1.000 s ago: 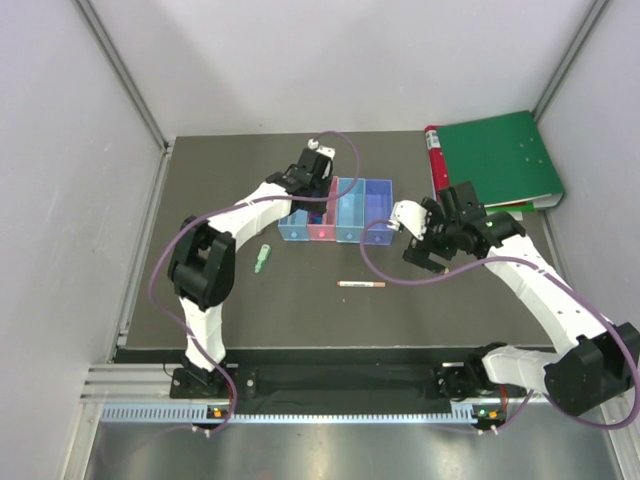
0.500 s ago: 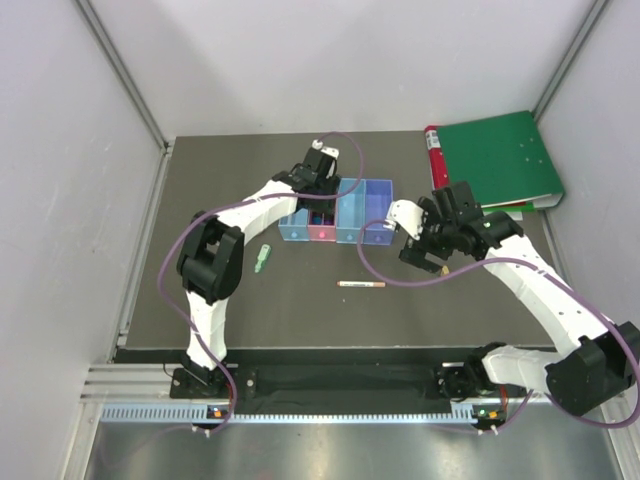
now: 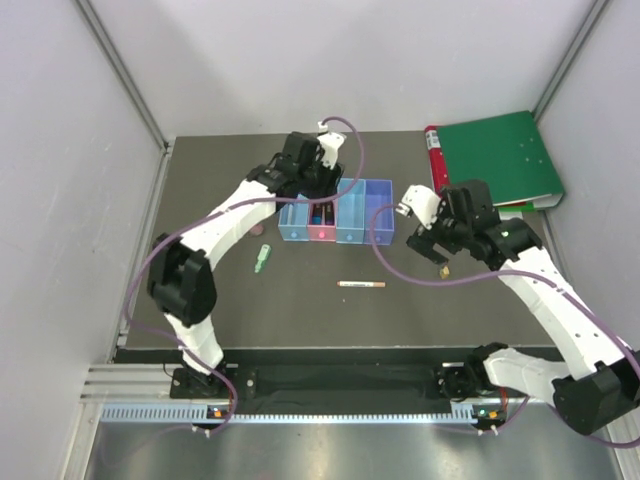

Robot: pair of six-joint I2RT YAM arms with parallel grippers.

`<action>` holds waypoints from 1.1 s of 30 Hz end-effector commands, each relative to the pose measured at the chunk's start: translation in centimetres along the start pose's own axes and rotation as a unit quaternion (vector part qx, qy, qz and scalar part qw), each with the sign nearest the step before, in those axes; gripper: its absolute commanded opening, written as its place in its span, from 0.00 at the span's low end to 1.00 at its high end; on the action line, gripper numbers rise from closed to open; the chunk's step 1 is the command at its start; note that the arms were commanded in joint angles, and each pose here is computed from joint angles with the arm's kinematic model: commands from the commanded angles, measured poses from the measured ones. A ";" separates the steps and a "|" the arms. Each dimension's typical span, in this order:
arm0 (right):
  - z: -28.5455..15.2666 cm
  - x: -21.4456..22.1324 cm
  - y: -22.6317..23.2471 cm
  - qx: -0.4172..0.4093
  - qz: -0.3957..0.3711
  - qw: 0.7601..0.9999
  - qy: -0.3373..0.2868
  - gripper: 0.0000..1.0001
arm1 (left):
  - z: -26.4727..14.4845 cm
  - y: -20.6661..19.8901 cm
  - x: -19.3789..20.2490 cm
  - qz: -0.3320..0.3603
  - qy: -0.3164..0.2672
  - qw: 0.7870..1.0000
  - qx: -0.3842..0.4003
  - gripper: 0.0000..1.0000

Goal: Sort the stationery into containers
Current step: Pick up the pen from the center of the board.

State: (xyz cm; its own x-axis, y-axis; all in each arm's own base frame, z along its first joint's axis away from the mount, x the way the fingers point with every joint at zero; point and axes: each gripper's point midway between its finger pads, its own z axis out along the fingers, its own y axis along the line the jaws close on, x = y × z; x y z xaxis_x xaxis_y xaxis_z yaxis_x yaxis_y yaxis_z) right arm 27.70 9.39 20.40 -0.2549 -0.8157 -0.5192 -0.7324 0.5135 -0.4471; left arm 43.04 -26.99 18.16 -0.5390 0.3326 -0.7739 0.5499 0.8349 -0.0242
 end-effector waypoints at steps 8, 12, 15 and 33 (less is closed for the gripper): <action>3.6 4.3 -4.0 0.008 0.200 0.978 0.055 1.00 | -2.5 -8.1 7.3 0.280 0.022 0.954 0.103 0.54; 5.4 6.7 -2.9 -0.027 0.226 0.969 0.098 1.00 | -1.9 -10.9 9.8 0.328 0.035 0.936 0.121 0.54; 6.0 7.4 -1.8 -0.046 0.231 0.966 0.109 1.00 | -1.2 -12.0 10.7 0.340 0.047 0.930 0.130 0.57; 7.9 9.3 0.2 -0.080 0.246 0.955 0.141 1.00 | 1.3 -14.3 16.8 0.438 0.084 0.874 0.195 0.62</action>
State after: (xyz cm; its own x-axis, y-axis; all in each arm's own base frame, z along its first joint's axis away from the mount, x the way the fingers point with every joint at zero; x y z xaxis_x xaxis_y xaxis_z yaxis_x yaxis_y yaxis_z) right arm 29.68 3.85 9.33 -0.7375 -0.5573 -0.3814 -0.5748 0.8145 -0.0788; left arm 26.78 -32.60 4.69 0.0570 0.8802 -0.4712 0.9582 0.0843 0.2734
